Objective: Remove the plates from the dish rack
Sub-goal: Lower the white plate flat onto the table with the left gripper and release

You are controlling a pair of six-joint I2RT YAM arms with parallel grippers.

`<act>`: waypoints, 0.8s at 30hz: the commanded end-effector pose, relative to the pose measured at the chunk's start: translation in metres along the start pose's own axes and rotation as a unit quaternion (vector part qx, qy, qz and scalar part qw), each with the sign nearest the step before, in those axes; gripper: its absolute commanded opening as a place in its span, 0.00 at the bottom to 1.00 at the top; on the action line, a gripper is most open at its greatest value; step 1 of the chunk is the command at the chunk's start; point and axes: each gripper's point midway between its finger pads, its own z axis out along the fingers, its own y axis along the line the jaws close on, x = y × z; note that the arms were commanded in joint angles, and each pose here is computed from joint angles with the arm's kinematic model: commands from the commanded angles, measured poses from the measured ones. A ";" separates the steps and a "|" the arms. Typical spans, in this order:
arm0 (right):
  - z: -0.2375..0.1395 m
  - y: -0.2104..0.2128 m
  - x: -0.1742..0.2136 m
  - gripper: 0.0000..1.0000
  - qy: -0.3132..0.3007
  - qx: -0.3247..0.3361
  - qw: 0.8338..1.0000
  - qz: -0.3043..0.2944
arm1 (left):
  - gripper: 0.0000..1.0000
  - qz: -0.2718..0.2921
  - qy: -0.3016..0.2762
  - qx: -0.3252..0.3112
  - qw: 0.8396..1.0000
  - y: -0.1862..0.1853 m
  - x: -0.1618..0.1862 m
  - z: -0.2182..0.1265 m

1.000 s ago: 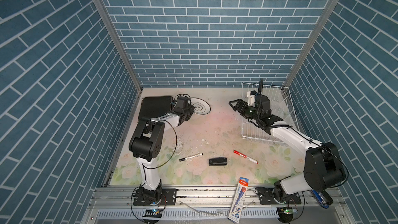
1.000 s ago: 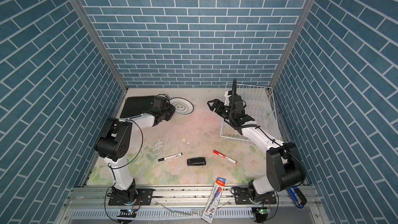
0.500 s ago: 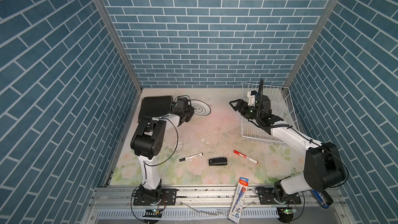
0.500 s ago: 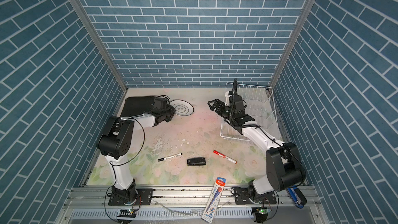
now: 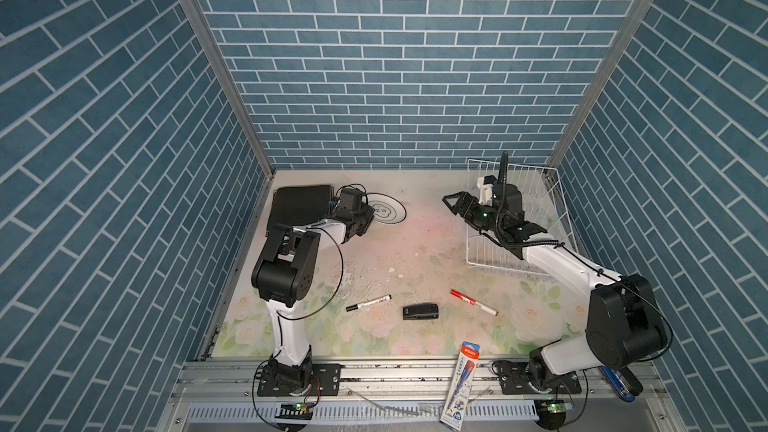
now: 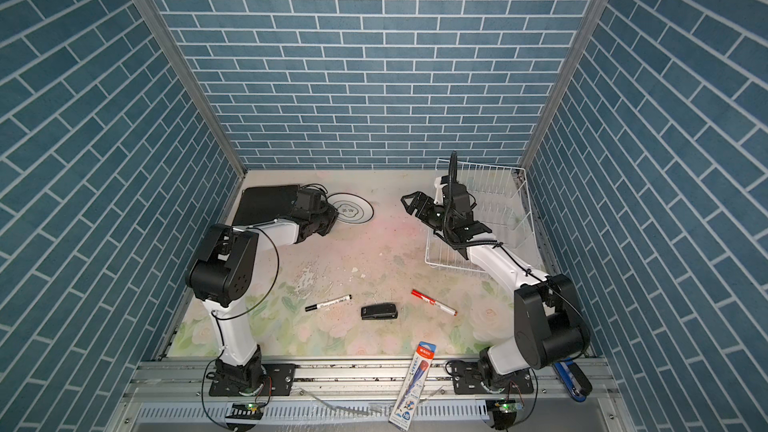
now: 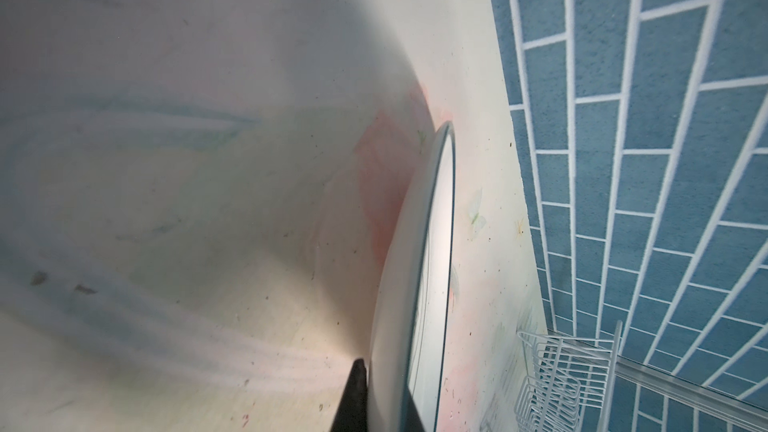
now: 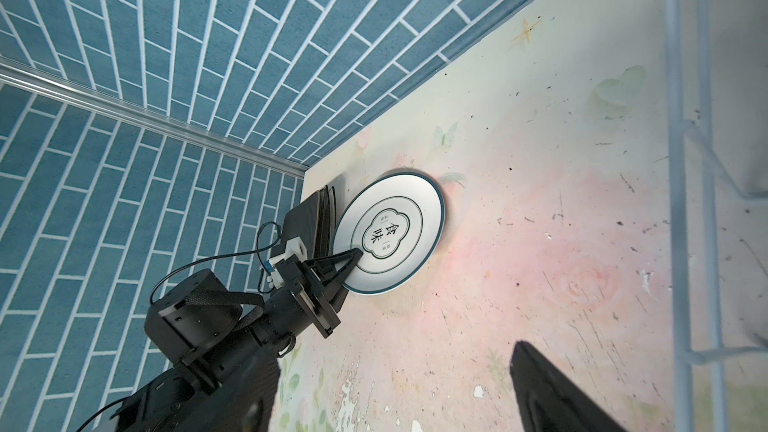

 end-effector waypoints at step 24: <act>-0.011 0.018 -0.011 0.88 -0.013 -0.019 1.000 -0.011 | 0.45 -0.006 0.000 -0.027 1.000 0.015 -0.003 0.002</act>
